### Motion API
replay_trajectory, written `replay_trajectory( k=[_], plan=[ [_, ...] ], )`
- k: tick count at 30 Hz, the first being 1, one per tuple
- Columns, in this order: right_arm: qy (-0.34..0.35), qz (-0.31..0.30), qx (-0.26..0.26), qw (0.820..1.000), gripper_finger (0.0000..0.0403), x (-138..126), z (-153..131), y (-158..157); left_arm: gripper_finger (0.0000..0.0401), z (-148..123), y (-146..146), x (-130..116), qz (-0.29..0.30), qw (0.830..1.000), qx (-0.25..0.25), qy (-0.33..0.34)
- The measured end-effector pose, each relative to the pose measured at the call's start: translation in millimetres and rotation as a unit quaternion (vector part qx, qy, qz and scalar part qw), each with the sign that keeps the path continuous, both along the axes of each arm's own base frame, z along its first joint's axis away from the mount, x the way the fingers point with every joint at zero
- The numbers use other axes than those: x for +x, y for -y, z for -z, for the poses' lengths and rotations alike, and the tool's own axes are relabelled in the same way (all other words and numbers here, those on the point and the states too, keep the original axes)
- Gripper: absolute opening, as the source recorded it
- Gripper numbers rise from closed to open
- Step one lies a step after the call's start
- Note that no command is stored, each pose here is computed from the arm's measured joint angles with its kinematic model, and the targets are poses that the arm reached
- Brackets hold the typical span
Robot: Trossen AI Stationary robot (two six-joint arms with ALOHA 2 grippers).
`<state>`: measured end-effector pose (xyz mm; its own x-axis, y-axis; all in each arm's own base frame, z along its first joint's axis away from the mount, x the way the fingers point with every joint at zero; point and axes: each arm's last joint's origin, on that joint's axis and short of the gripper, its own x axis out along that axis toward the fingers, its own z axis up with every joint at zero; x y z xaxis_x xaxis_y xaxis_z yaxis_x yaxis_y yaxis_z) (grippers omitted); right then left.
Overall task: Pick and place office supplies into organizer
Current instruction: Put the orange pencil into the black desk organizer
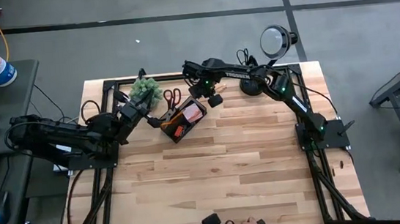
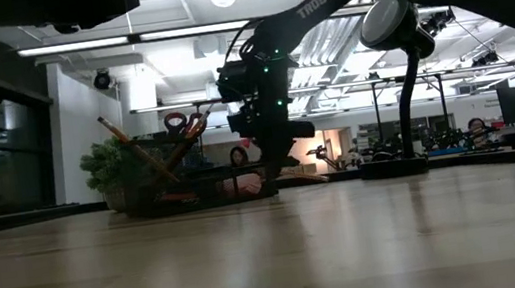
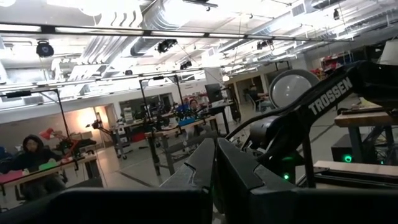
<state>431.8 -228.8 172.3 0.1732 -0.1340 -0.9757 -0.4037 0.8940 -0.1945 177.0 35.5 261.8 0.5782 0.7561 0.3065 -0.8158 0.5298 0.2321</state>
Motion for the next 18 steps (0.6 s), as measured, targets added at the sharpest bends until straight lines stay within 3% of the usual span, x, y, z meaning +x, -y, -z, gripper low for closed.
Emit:
replay_trajectory(
  k=[7,11,13,18],
  plan=[
    [0.008,0.021,-0.030,0.999,0.0016,2.0,-24.6,1.8,0.0008,-2.1,0.2,-1.9,0.000,1.000,0.001,0.007],
    [0.079,0.062,-0.044,0.994,0.0016,7.8,-72.0,4.8,0.0008,-6.0,0.5,-6.1,-0.009,1.000,0.016,0.001],
    [0.150,0.097,-0.041,0.983,0.0016,5.0,-96.6,2.1,0.0008,-9.4,0.8,-9.7,-0.014,1.000,0.024,0.002],
    [0.296,0.183,0.091,0.933,0.0016,-3.5,-154.3,-18.7,0.0008,-20.2,1.8,-22.6,-0.022,0.999,0.037,0.025]
  ],
)
